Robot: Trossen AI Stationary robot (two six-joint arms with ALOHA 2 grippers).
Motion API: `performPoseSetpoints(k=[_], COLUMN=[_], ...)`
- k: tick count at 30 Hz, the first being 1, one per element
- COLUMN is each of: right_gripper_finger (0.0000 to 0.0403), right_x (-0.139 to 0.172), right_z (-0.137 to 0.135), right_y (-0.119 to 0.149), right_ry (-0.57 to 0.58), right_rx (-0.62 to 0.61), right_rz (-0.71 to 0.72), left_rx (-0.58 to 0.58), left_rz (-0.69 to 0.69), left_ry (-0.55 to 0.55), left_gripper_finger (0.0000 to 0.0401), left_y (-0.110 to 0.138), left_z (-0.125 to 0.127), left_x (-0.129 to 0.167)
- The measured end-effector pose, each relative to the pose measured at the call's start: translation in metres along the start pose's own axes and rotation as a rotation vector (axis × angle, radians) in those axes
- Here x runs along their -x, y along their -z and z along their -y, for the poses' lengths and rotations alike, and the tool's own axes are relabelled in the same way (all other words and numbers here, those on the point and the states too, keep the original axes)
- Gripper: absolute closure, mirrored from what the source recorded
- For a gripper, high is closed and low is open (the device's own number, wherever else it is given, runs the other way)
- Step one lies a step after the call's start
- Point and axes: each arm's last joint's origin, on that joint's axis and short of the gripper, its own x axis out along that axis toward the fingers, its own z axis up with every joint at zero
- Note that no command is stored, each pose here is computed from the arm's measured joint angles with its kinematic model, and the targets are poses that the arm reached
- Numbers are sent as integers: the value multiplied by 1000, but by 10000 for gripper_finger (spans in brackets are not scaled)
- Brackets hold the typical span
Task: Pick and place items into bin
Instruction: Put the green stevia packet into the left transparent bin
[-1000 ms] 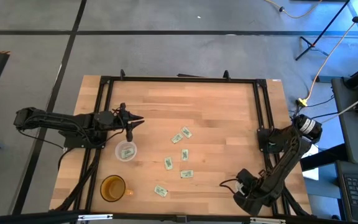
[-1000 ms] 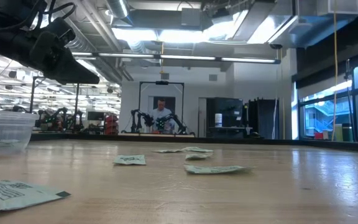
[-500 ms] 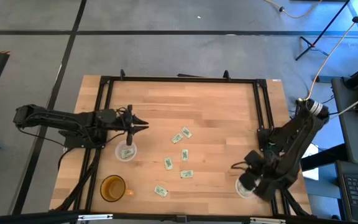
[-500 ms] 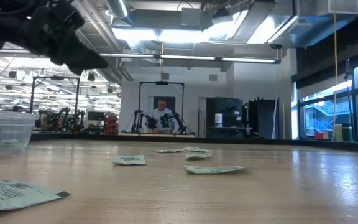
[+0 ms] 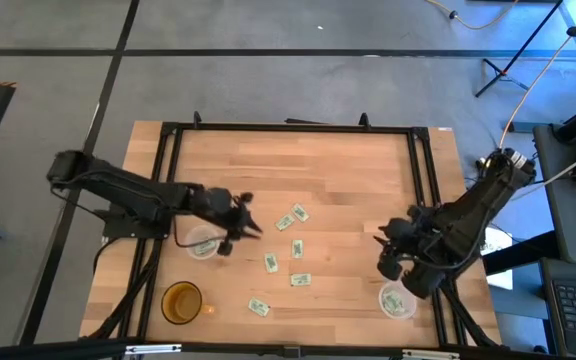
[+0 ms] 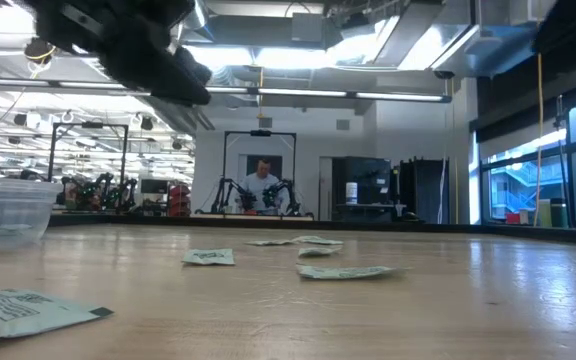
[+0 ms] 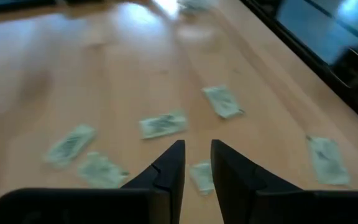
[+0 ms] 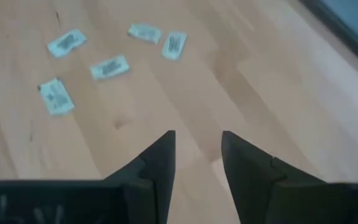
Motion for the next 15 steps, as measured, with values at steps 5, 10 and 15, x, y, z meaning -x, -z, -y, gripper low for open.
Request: performPoseSetpoints(k=[5, 10, 15], right_gripper_finger=[269, 269, 269], right_x=[-35, -81, -110], right_z=[-8, -11, -5], right_y=[-10, -15, -20], right_ry=[-40, -109, -188], right_rx=[32, 101, 121], right_rz=[49, 129, 183], left_rx=[-14, -81, -79], left_rz=[-106, -186, -205], left_ry=[103, 149, 204], left_gripper_finger=[328, 328, 326], left_y=[-17, -35, -49], left_z=[28, 57, 85], left_x=[-22, -35, -43])
